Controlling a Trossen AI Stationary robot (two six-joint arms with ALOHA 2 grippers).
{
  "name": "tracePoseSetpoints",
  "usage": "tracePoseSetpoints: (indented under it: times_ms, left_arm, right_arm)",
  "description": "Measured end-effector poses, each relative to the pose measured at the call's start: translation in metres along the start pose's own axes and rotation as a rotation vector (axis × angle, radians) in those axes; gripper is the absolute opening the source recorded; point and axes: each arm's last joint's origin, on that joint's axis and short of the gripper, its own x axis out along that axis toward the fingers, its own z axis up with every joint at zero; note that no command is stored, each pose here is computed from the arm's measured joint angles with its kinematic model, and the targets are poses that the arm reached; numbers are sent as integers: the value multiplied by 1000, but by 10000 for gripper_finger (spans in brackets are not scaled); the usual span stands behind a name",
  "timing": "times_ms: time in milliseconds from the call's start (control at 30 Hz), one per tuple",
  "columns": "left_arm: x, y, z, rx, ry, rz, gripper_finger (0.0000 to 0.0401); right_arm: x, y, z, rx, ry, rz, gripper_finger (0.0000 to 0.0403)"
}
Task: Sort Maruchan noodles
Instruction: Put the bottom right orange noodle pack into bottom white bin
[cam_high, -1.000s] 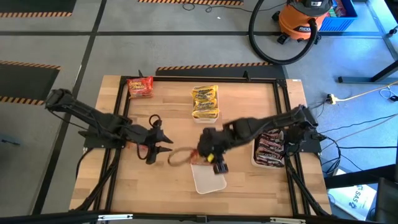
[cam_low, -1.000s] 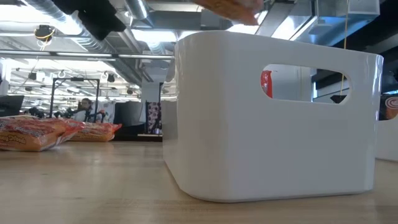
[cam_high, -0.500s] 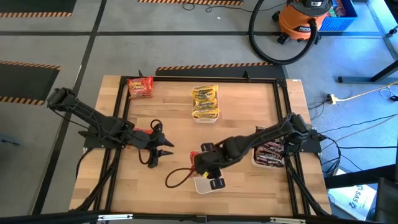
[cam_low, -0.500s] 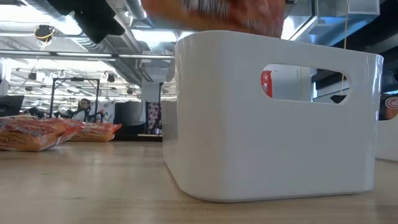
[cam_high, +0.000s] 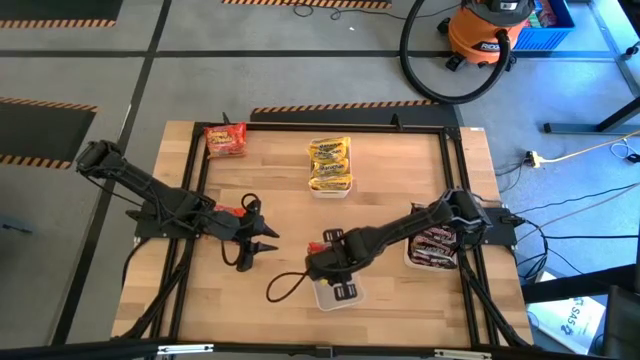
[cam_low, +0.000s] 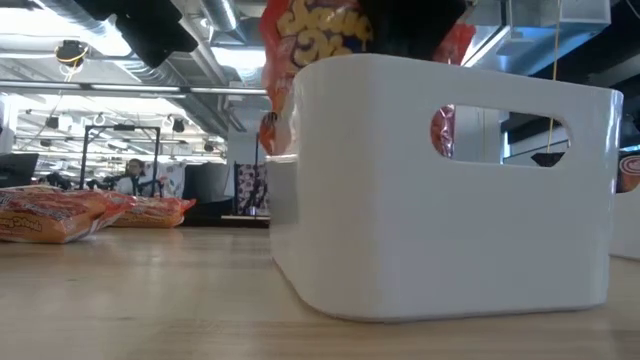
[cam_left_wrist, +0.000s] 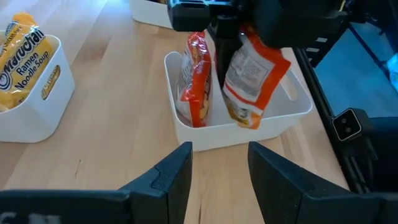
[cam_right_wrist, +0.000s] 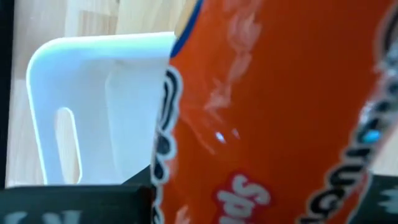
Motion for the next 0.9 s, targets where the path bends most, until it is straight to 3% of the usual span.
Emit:
tracePoseSetpoints:
  times_ms: [367, 667, 900]
  left_arm:
    - [0, 0, 0, 0, -1, -1, 149]
    - [0, 0, 0, 16, -1, -1, 149]
    - [0, 0, 0, 26, -1, -1, 149]
  right_arm:
    - [0, -7, 3, 14, -15, -5, 131]
    - [-35, -5, 9, 25, -20, -6, 131]
    - [-19, -5, 5, 35, -6, 3, 131]
